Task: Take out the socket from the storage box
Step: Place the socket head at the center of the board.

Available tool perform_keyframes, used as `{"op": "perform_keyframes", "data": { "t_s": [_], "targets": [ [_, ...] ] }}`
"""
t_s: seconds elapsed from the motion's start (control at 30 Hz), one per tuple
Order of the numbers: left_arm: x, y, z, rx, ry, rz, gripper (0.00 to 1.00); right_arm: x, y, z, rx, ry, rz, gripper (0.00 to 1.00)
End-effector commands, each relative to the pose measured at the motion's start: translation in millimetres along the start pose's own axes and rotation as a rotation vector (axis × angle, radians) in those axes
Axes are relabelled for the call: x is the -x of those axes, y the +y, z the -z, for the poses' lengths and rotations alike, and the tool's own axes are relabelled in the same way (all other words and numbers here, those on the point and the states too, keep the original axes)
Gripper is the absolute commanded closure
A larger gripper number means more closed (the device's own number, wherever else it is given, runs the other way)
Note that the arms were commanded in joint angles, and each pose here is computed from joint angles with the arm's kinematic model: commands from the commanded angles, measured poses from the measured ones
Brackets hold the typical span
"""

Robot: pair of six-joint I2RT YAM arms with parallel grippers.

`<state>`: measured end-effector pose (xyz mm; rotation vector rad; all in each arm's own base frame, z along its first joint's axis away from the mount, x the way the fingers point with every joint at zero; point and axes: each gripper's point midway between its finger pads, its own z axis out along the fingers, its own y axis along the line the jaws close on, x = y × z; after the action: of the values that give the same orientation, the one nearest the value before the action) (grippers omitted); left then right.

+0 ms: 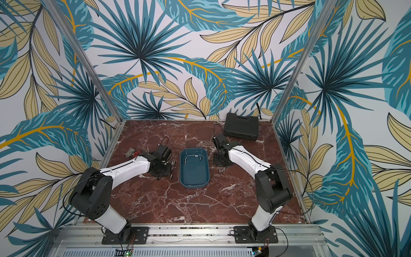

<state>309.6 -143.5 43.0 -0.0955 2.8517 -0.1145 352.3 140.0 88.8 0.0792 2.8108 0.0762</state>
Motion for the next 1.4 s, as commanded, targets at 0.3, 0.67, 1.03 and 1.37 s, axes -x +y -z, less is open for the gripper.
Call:
{"op": "perform_keyframes", "data": {
  "t_s": [0.3,0.67,1.03,1.37],
  "targets": [
    [-11.5,6.7,-15.7,0.012,0.023,0.005,0.8,-3.7,-2.1,-2.7,-0.011,0.017,0.001,0.75],
    [-12.6,7.2,-16.7,0.014,0.025,0.002,0.76,-4.2,-2.6,-1.7,-0.013,0.018,0.002,0.75],
    [-11.9,6.7,-16.4,0.013,0.024,-0.001,0.75,-1.7,-1.5,-0.2,-0.012,0.017,0.013,0.75],
    [-11.5,6.7,-14.5,0.014,0.026,-0.003,0.74,-1.5,-1.1,-1.3,-0.012,0.02,0.014,0.75]
  ]
}}
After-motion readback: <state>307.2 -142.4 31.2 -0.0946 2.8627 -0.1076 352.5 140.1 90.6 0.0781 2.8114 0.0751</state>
